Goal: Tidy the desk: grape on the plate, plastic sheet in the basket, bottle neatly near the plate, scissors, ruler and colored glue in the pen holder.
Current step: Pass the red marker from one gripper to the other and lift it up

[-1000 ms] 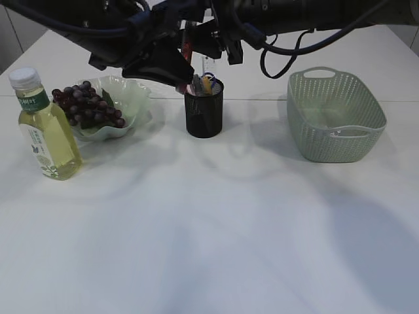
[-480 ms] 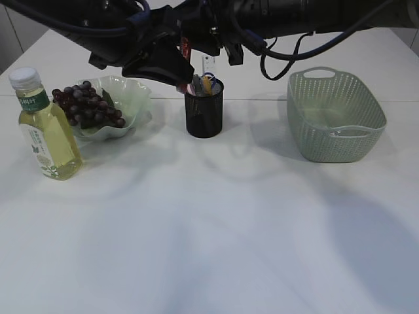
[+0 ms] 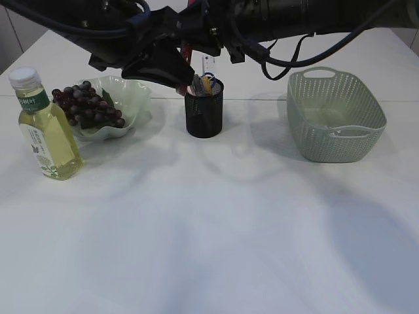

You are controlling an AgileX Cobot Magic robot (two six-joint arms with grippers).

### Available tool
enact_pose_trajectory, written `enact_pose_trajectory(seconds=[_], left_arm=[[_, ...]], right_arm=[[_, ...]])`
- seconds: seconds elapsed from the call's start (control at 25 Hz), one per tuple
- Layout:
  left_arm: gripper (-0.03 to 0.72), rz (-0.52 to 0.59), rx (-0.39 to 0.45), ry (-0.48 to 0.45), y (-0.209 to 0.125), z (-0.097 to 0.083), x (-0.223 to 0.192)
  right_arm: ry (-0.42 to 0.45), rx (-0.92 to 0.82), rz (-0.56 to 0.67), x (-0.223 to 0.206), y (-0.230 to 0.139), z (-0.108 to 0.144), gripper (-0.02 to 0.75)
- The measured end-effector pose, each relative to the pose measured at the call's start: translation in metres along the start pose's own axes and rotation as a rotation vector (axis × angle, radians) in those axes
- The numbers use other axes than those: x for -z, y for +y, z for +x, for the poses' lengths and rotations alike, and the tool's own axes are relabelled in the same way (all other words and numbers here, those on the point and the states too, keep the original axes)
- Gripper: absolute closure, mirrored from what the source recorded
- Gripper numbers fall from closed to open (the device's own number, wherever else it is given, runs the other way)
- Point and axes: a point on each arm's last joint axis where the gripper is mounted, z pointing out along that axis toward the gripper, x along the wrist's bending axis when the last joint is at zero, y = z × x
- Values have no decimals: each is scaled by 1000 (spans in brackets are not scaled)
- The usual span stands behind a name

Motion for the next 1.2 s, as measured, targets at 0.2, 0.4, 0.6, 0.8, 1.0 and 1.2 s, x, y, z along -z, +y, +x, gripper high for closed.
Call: enact_pose_trajectory(seconds=[0.2,0.4,0.6,0.8,1.0,1.2], left_arm=[[551,6,0,-2,-1,0,0],[479,9,-2,-4,-1,-1,0],[449,9,-2,-4,-1,-1,0],[369,16,-2,-6,-2,-1,0],[314,33,1,-5,-3,1,1],[313,48,14,2,0,9,8]], right_arm=[[3,4,5,0,0,0,615],[25,-2,11,0,-1,2,615],[25,2,14,0,-1,2,616],[13,22,25,0,-2,1,616],[-14,59,32,-1,-4,-4,616],[-80,112,51,-1,-5,-10,616]])
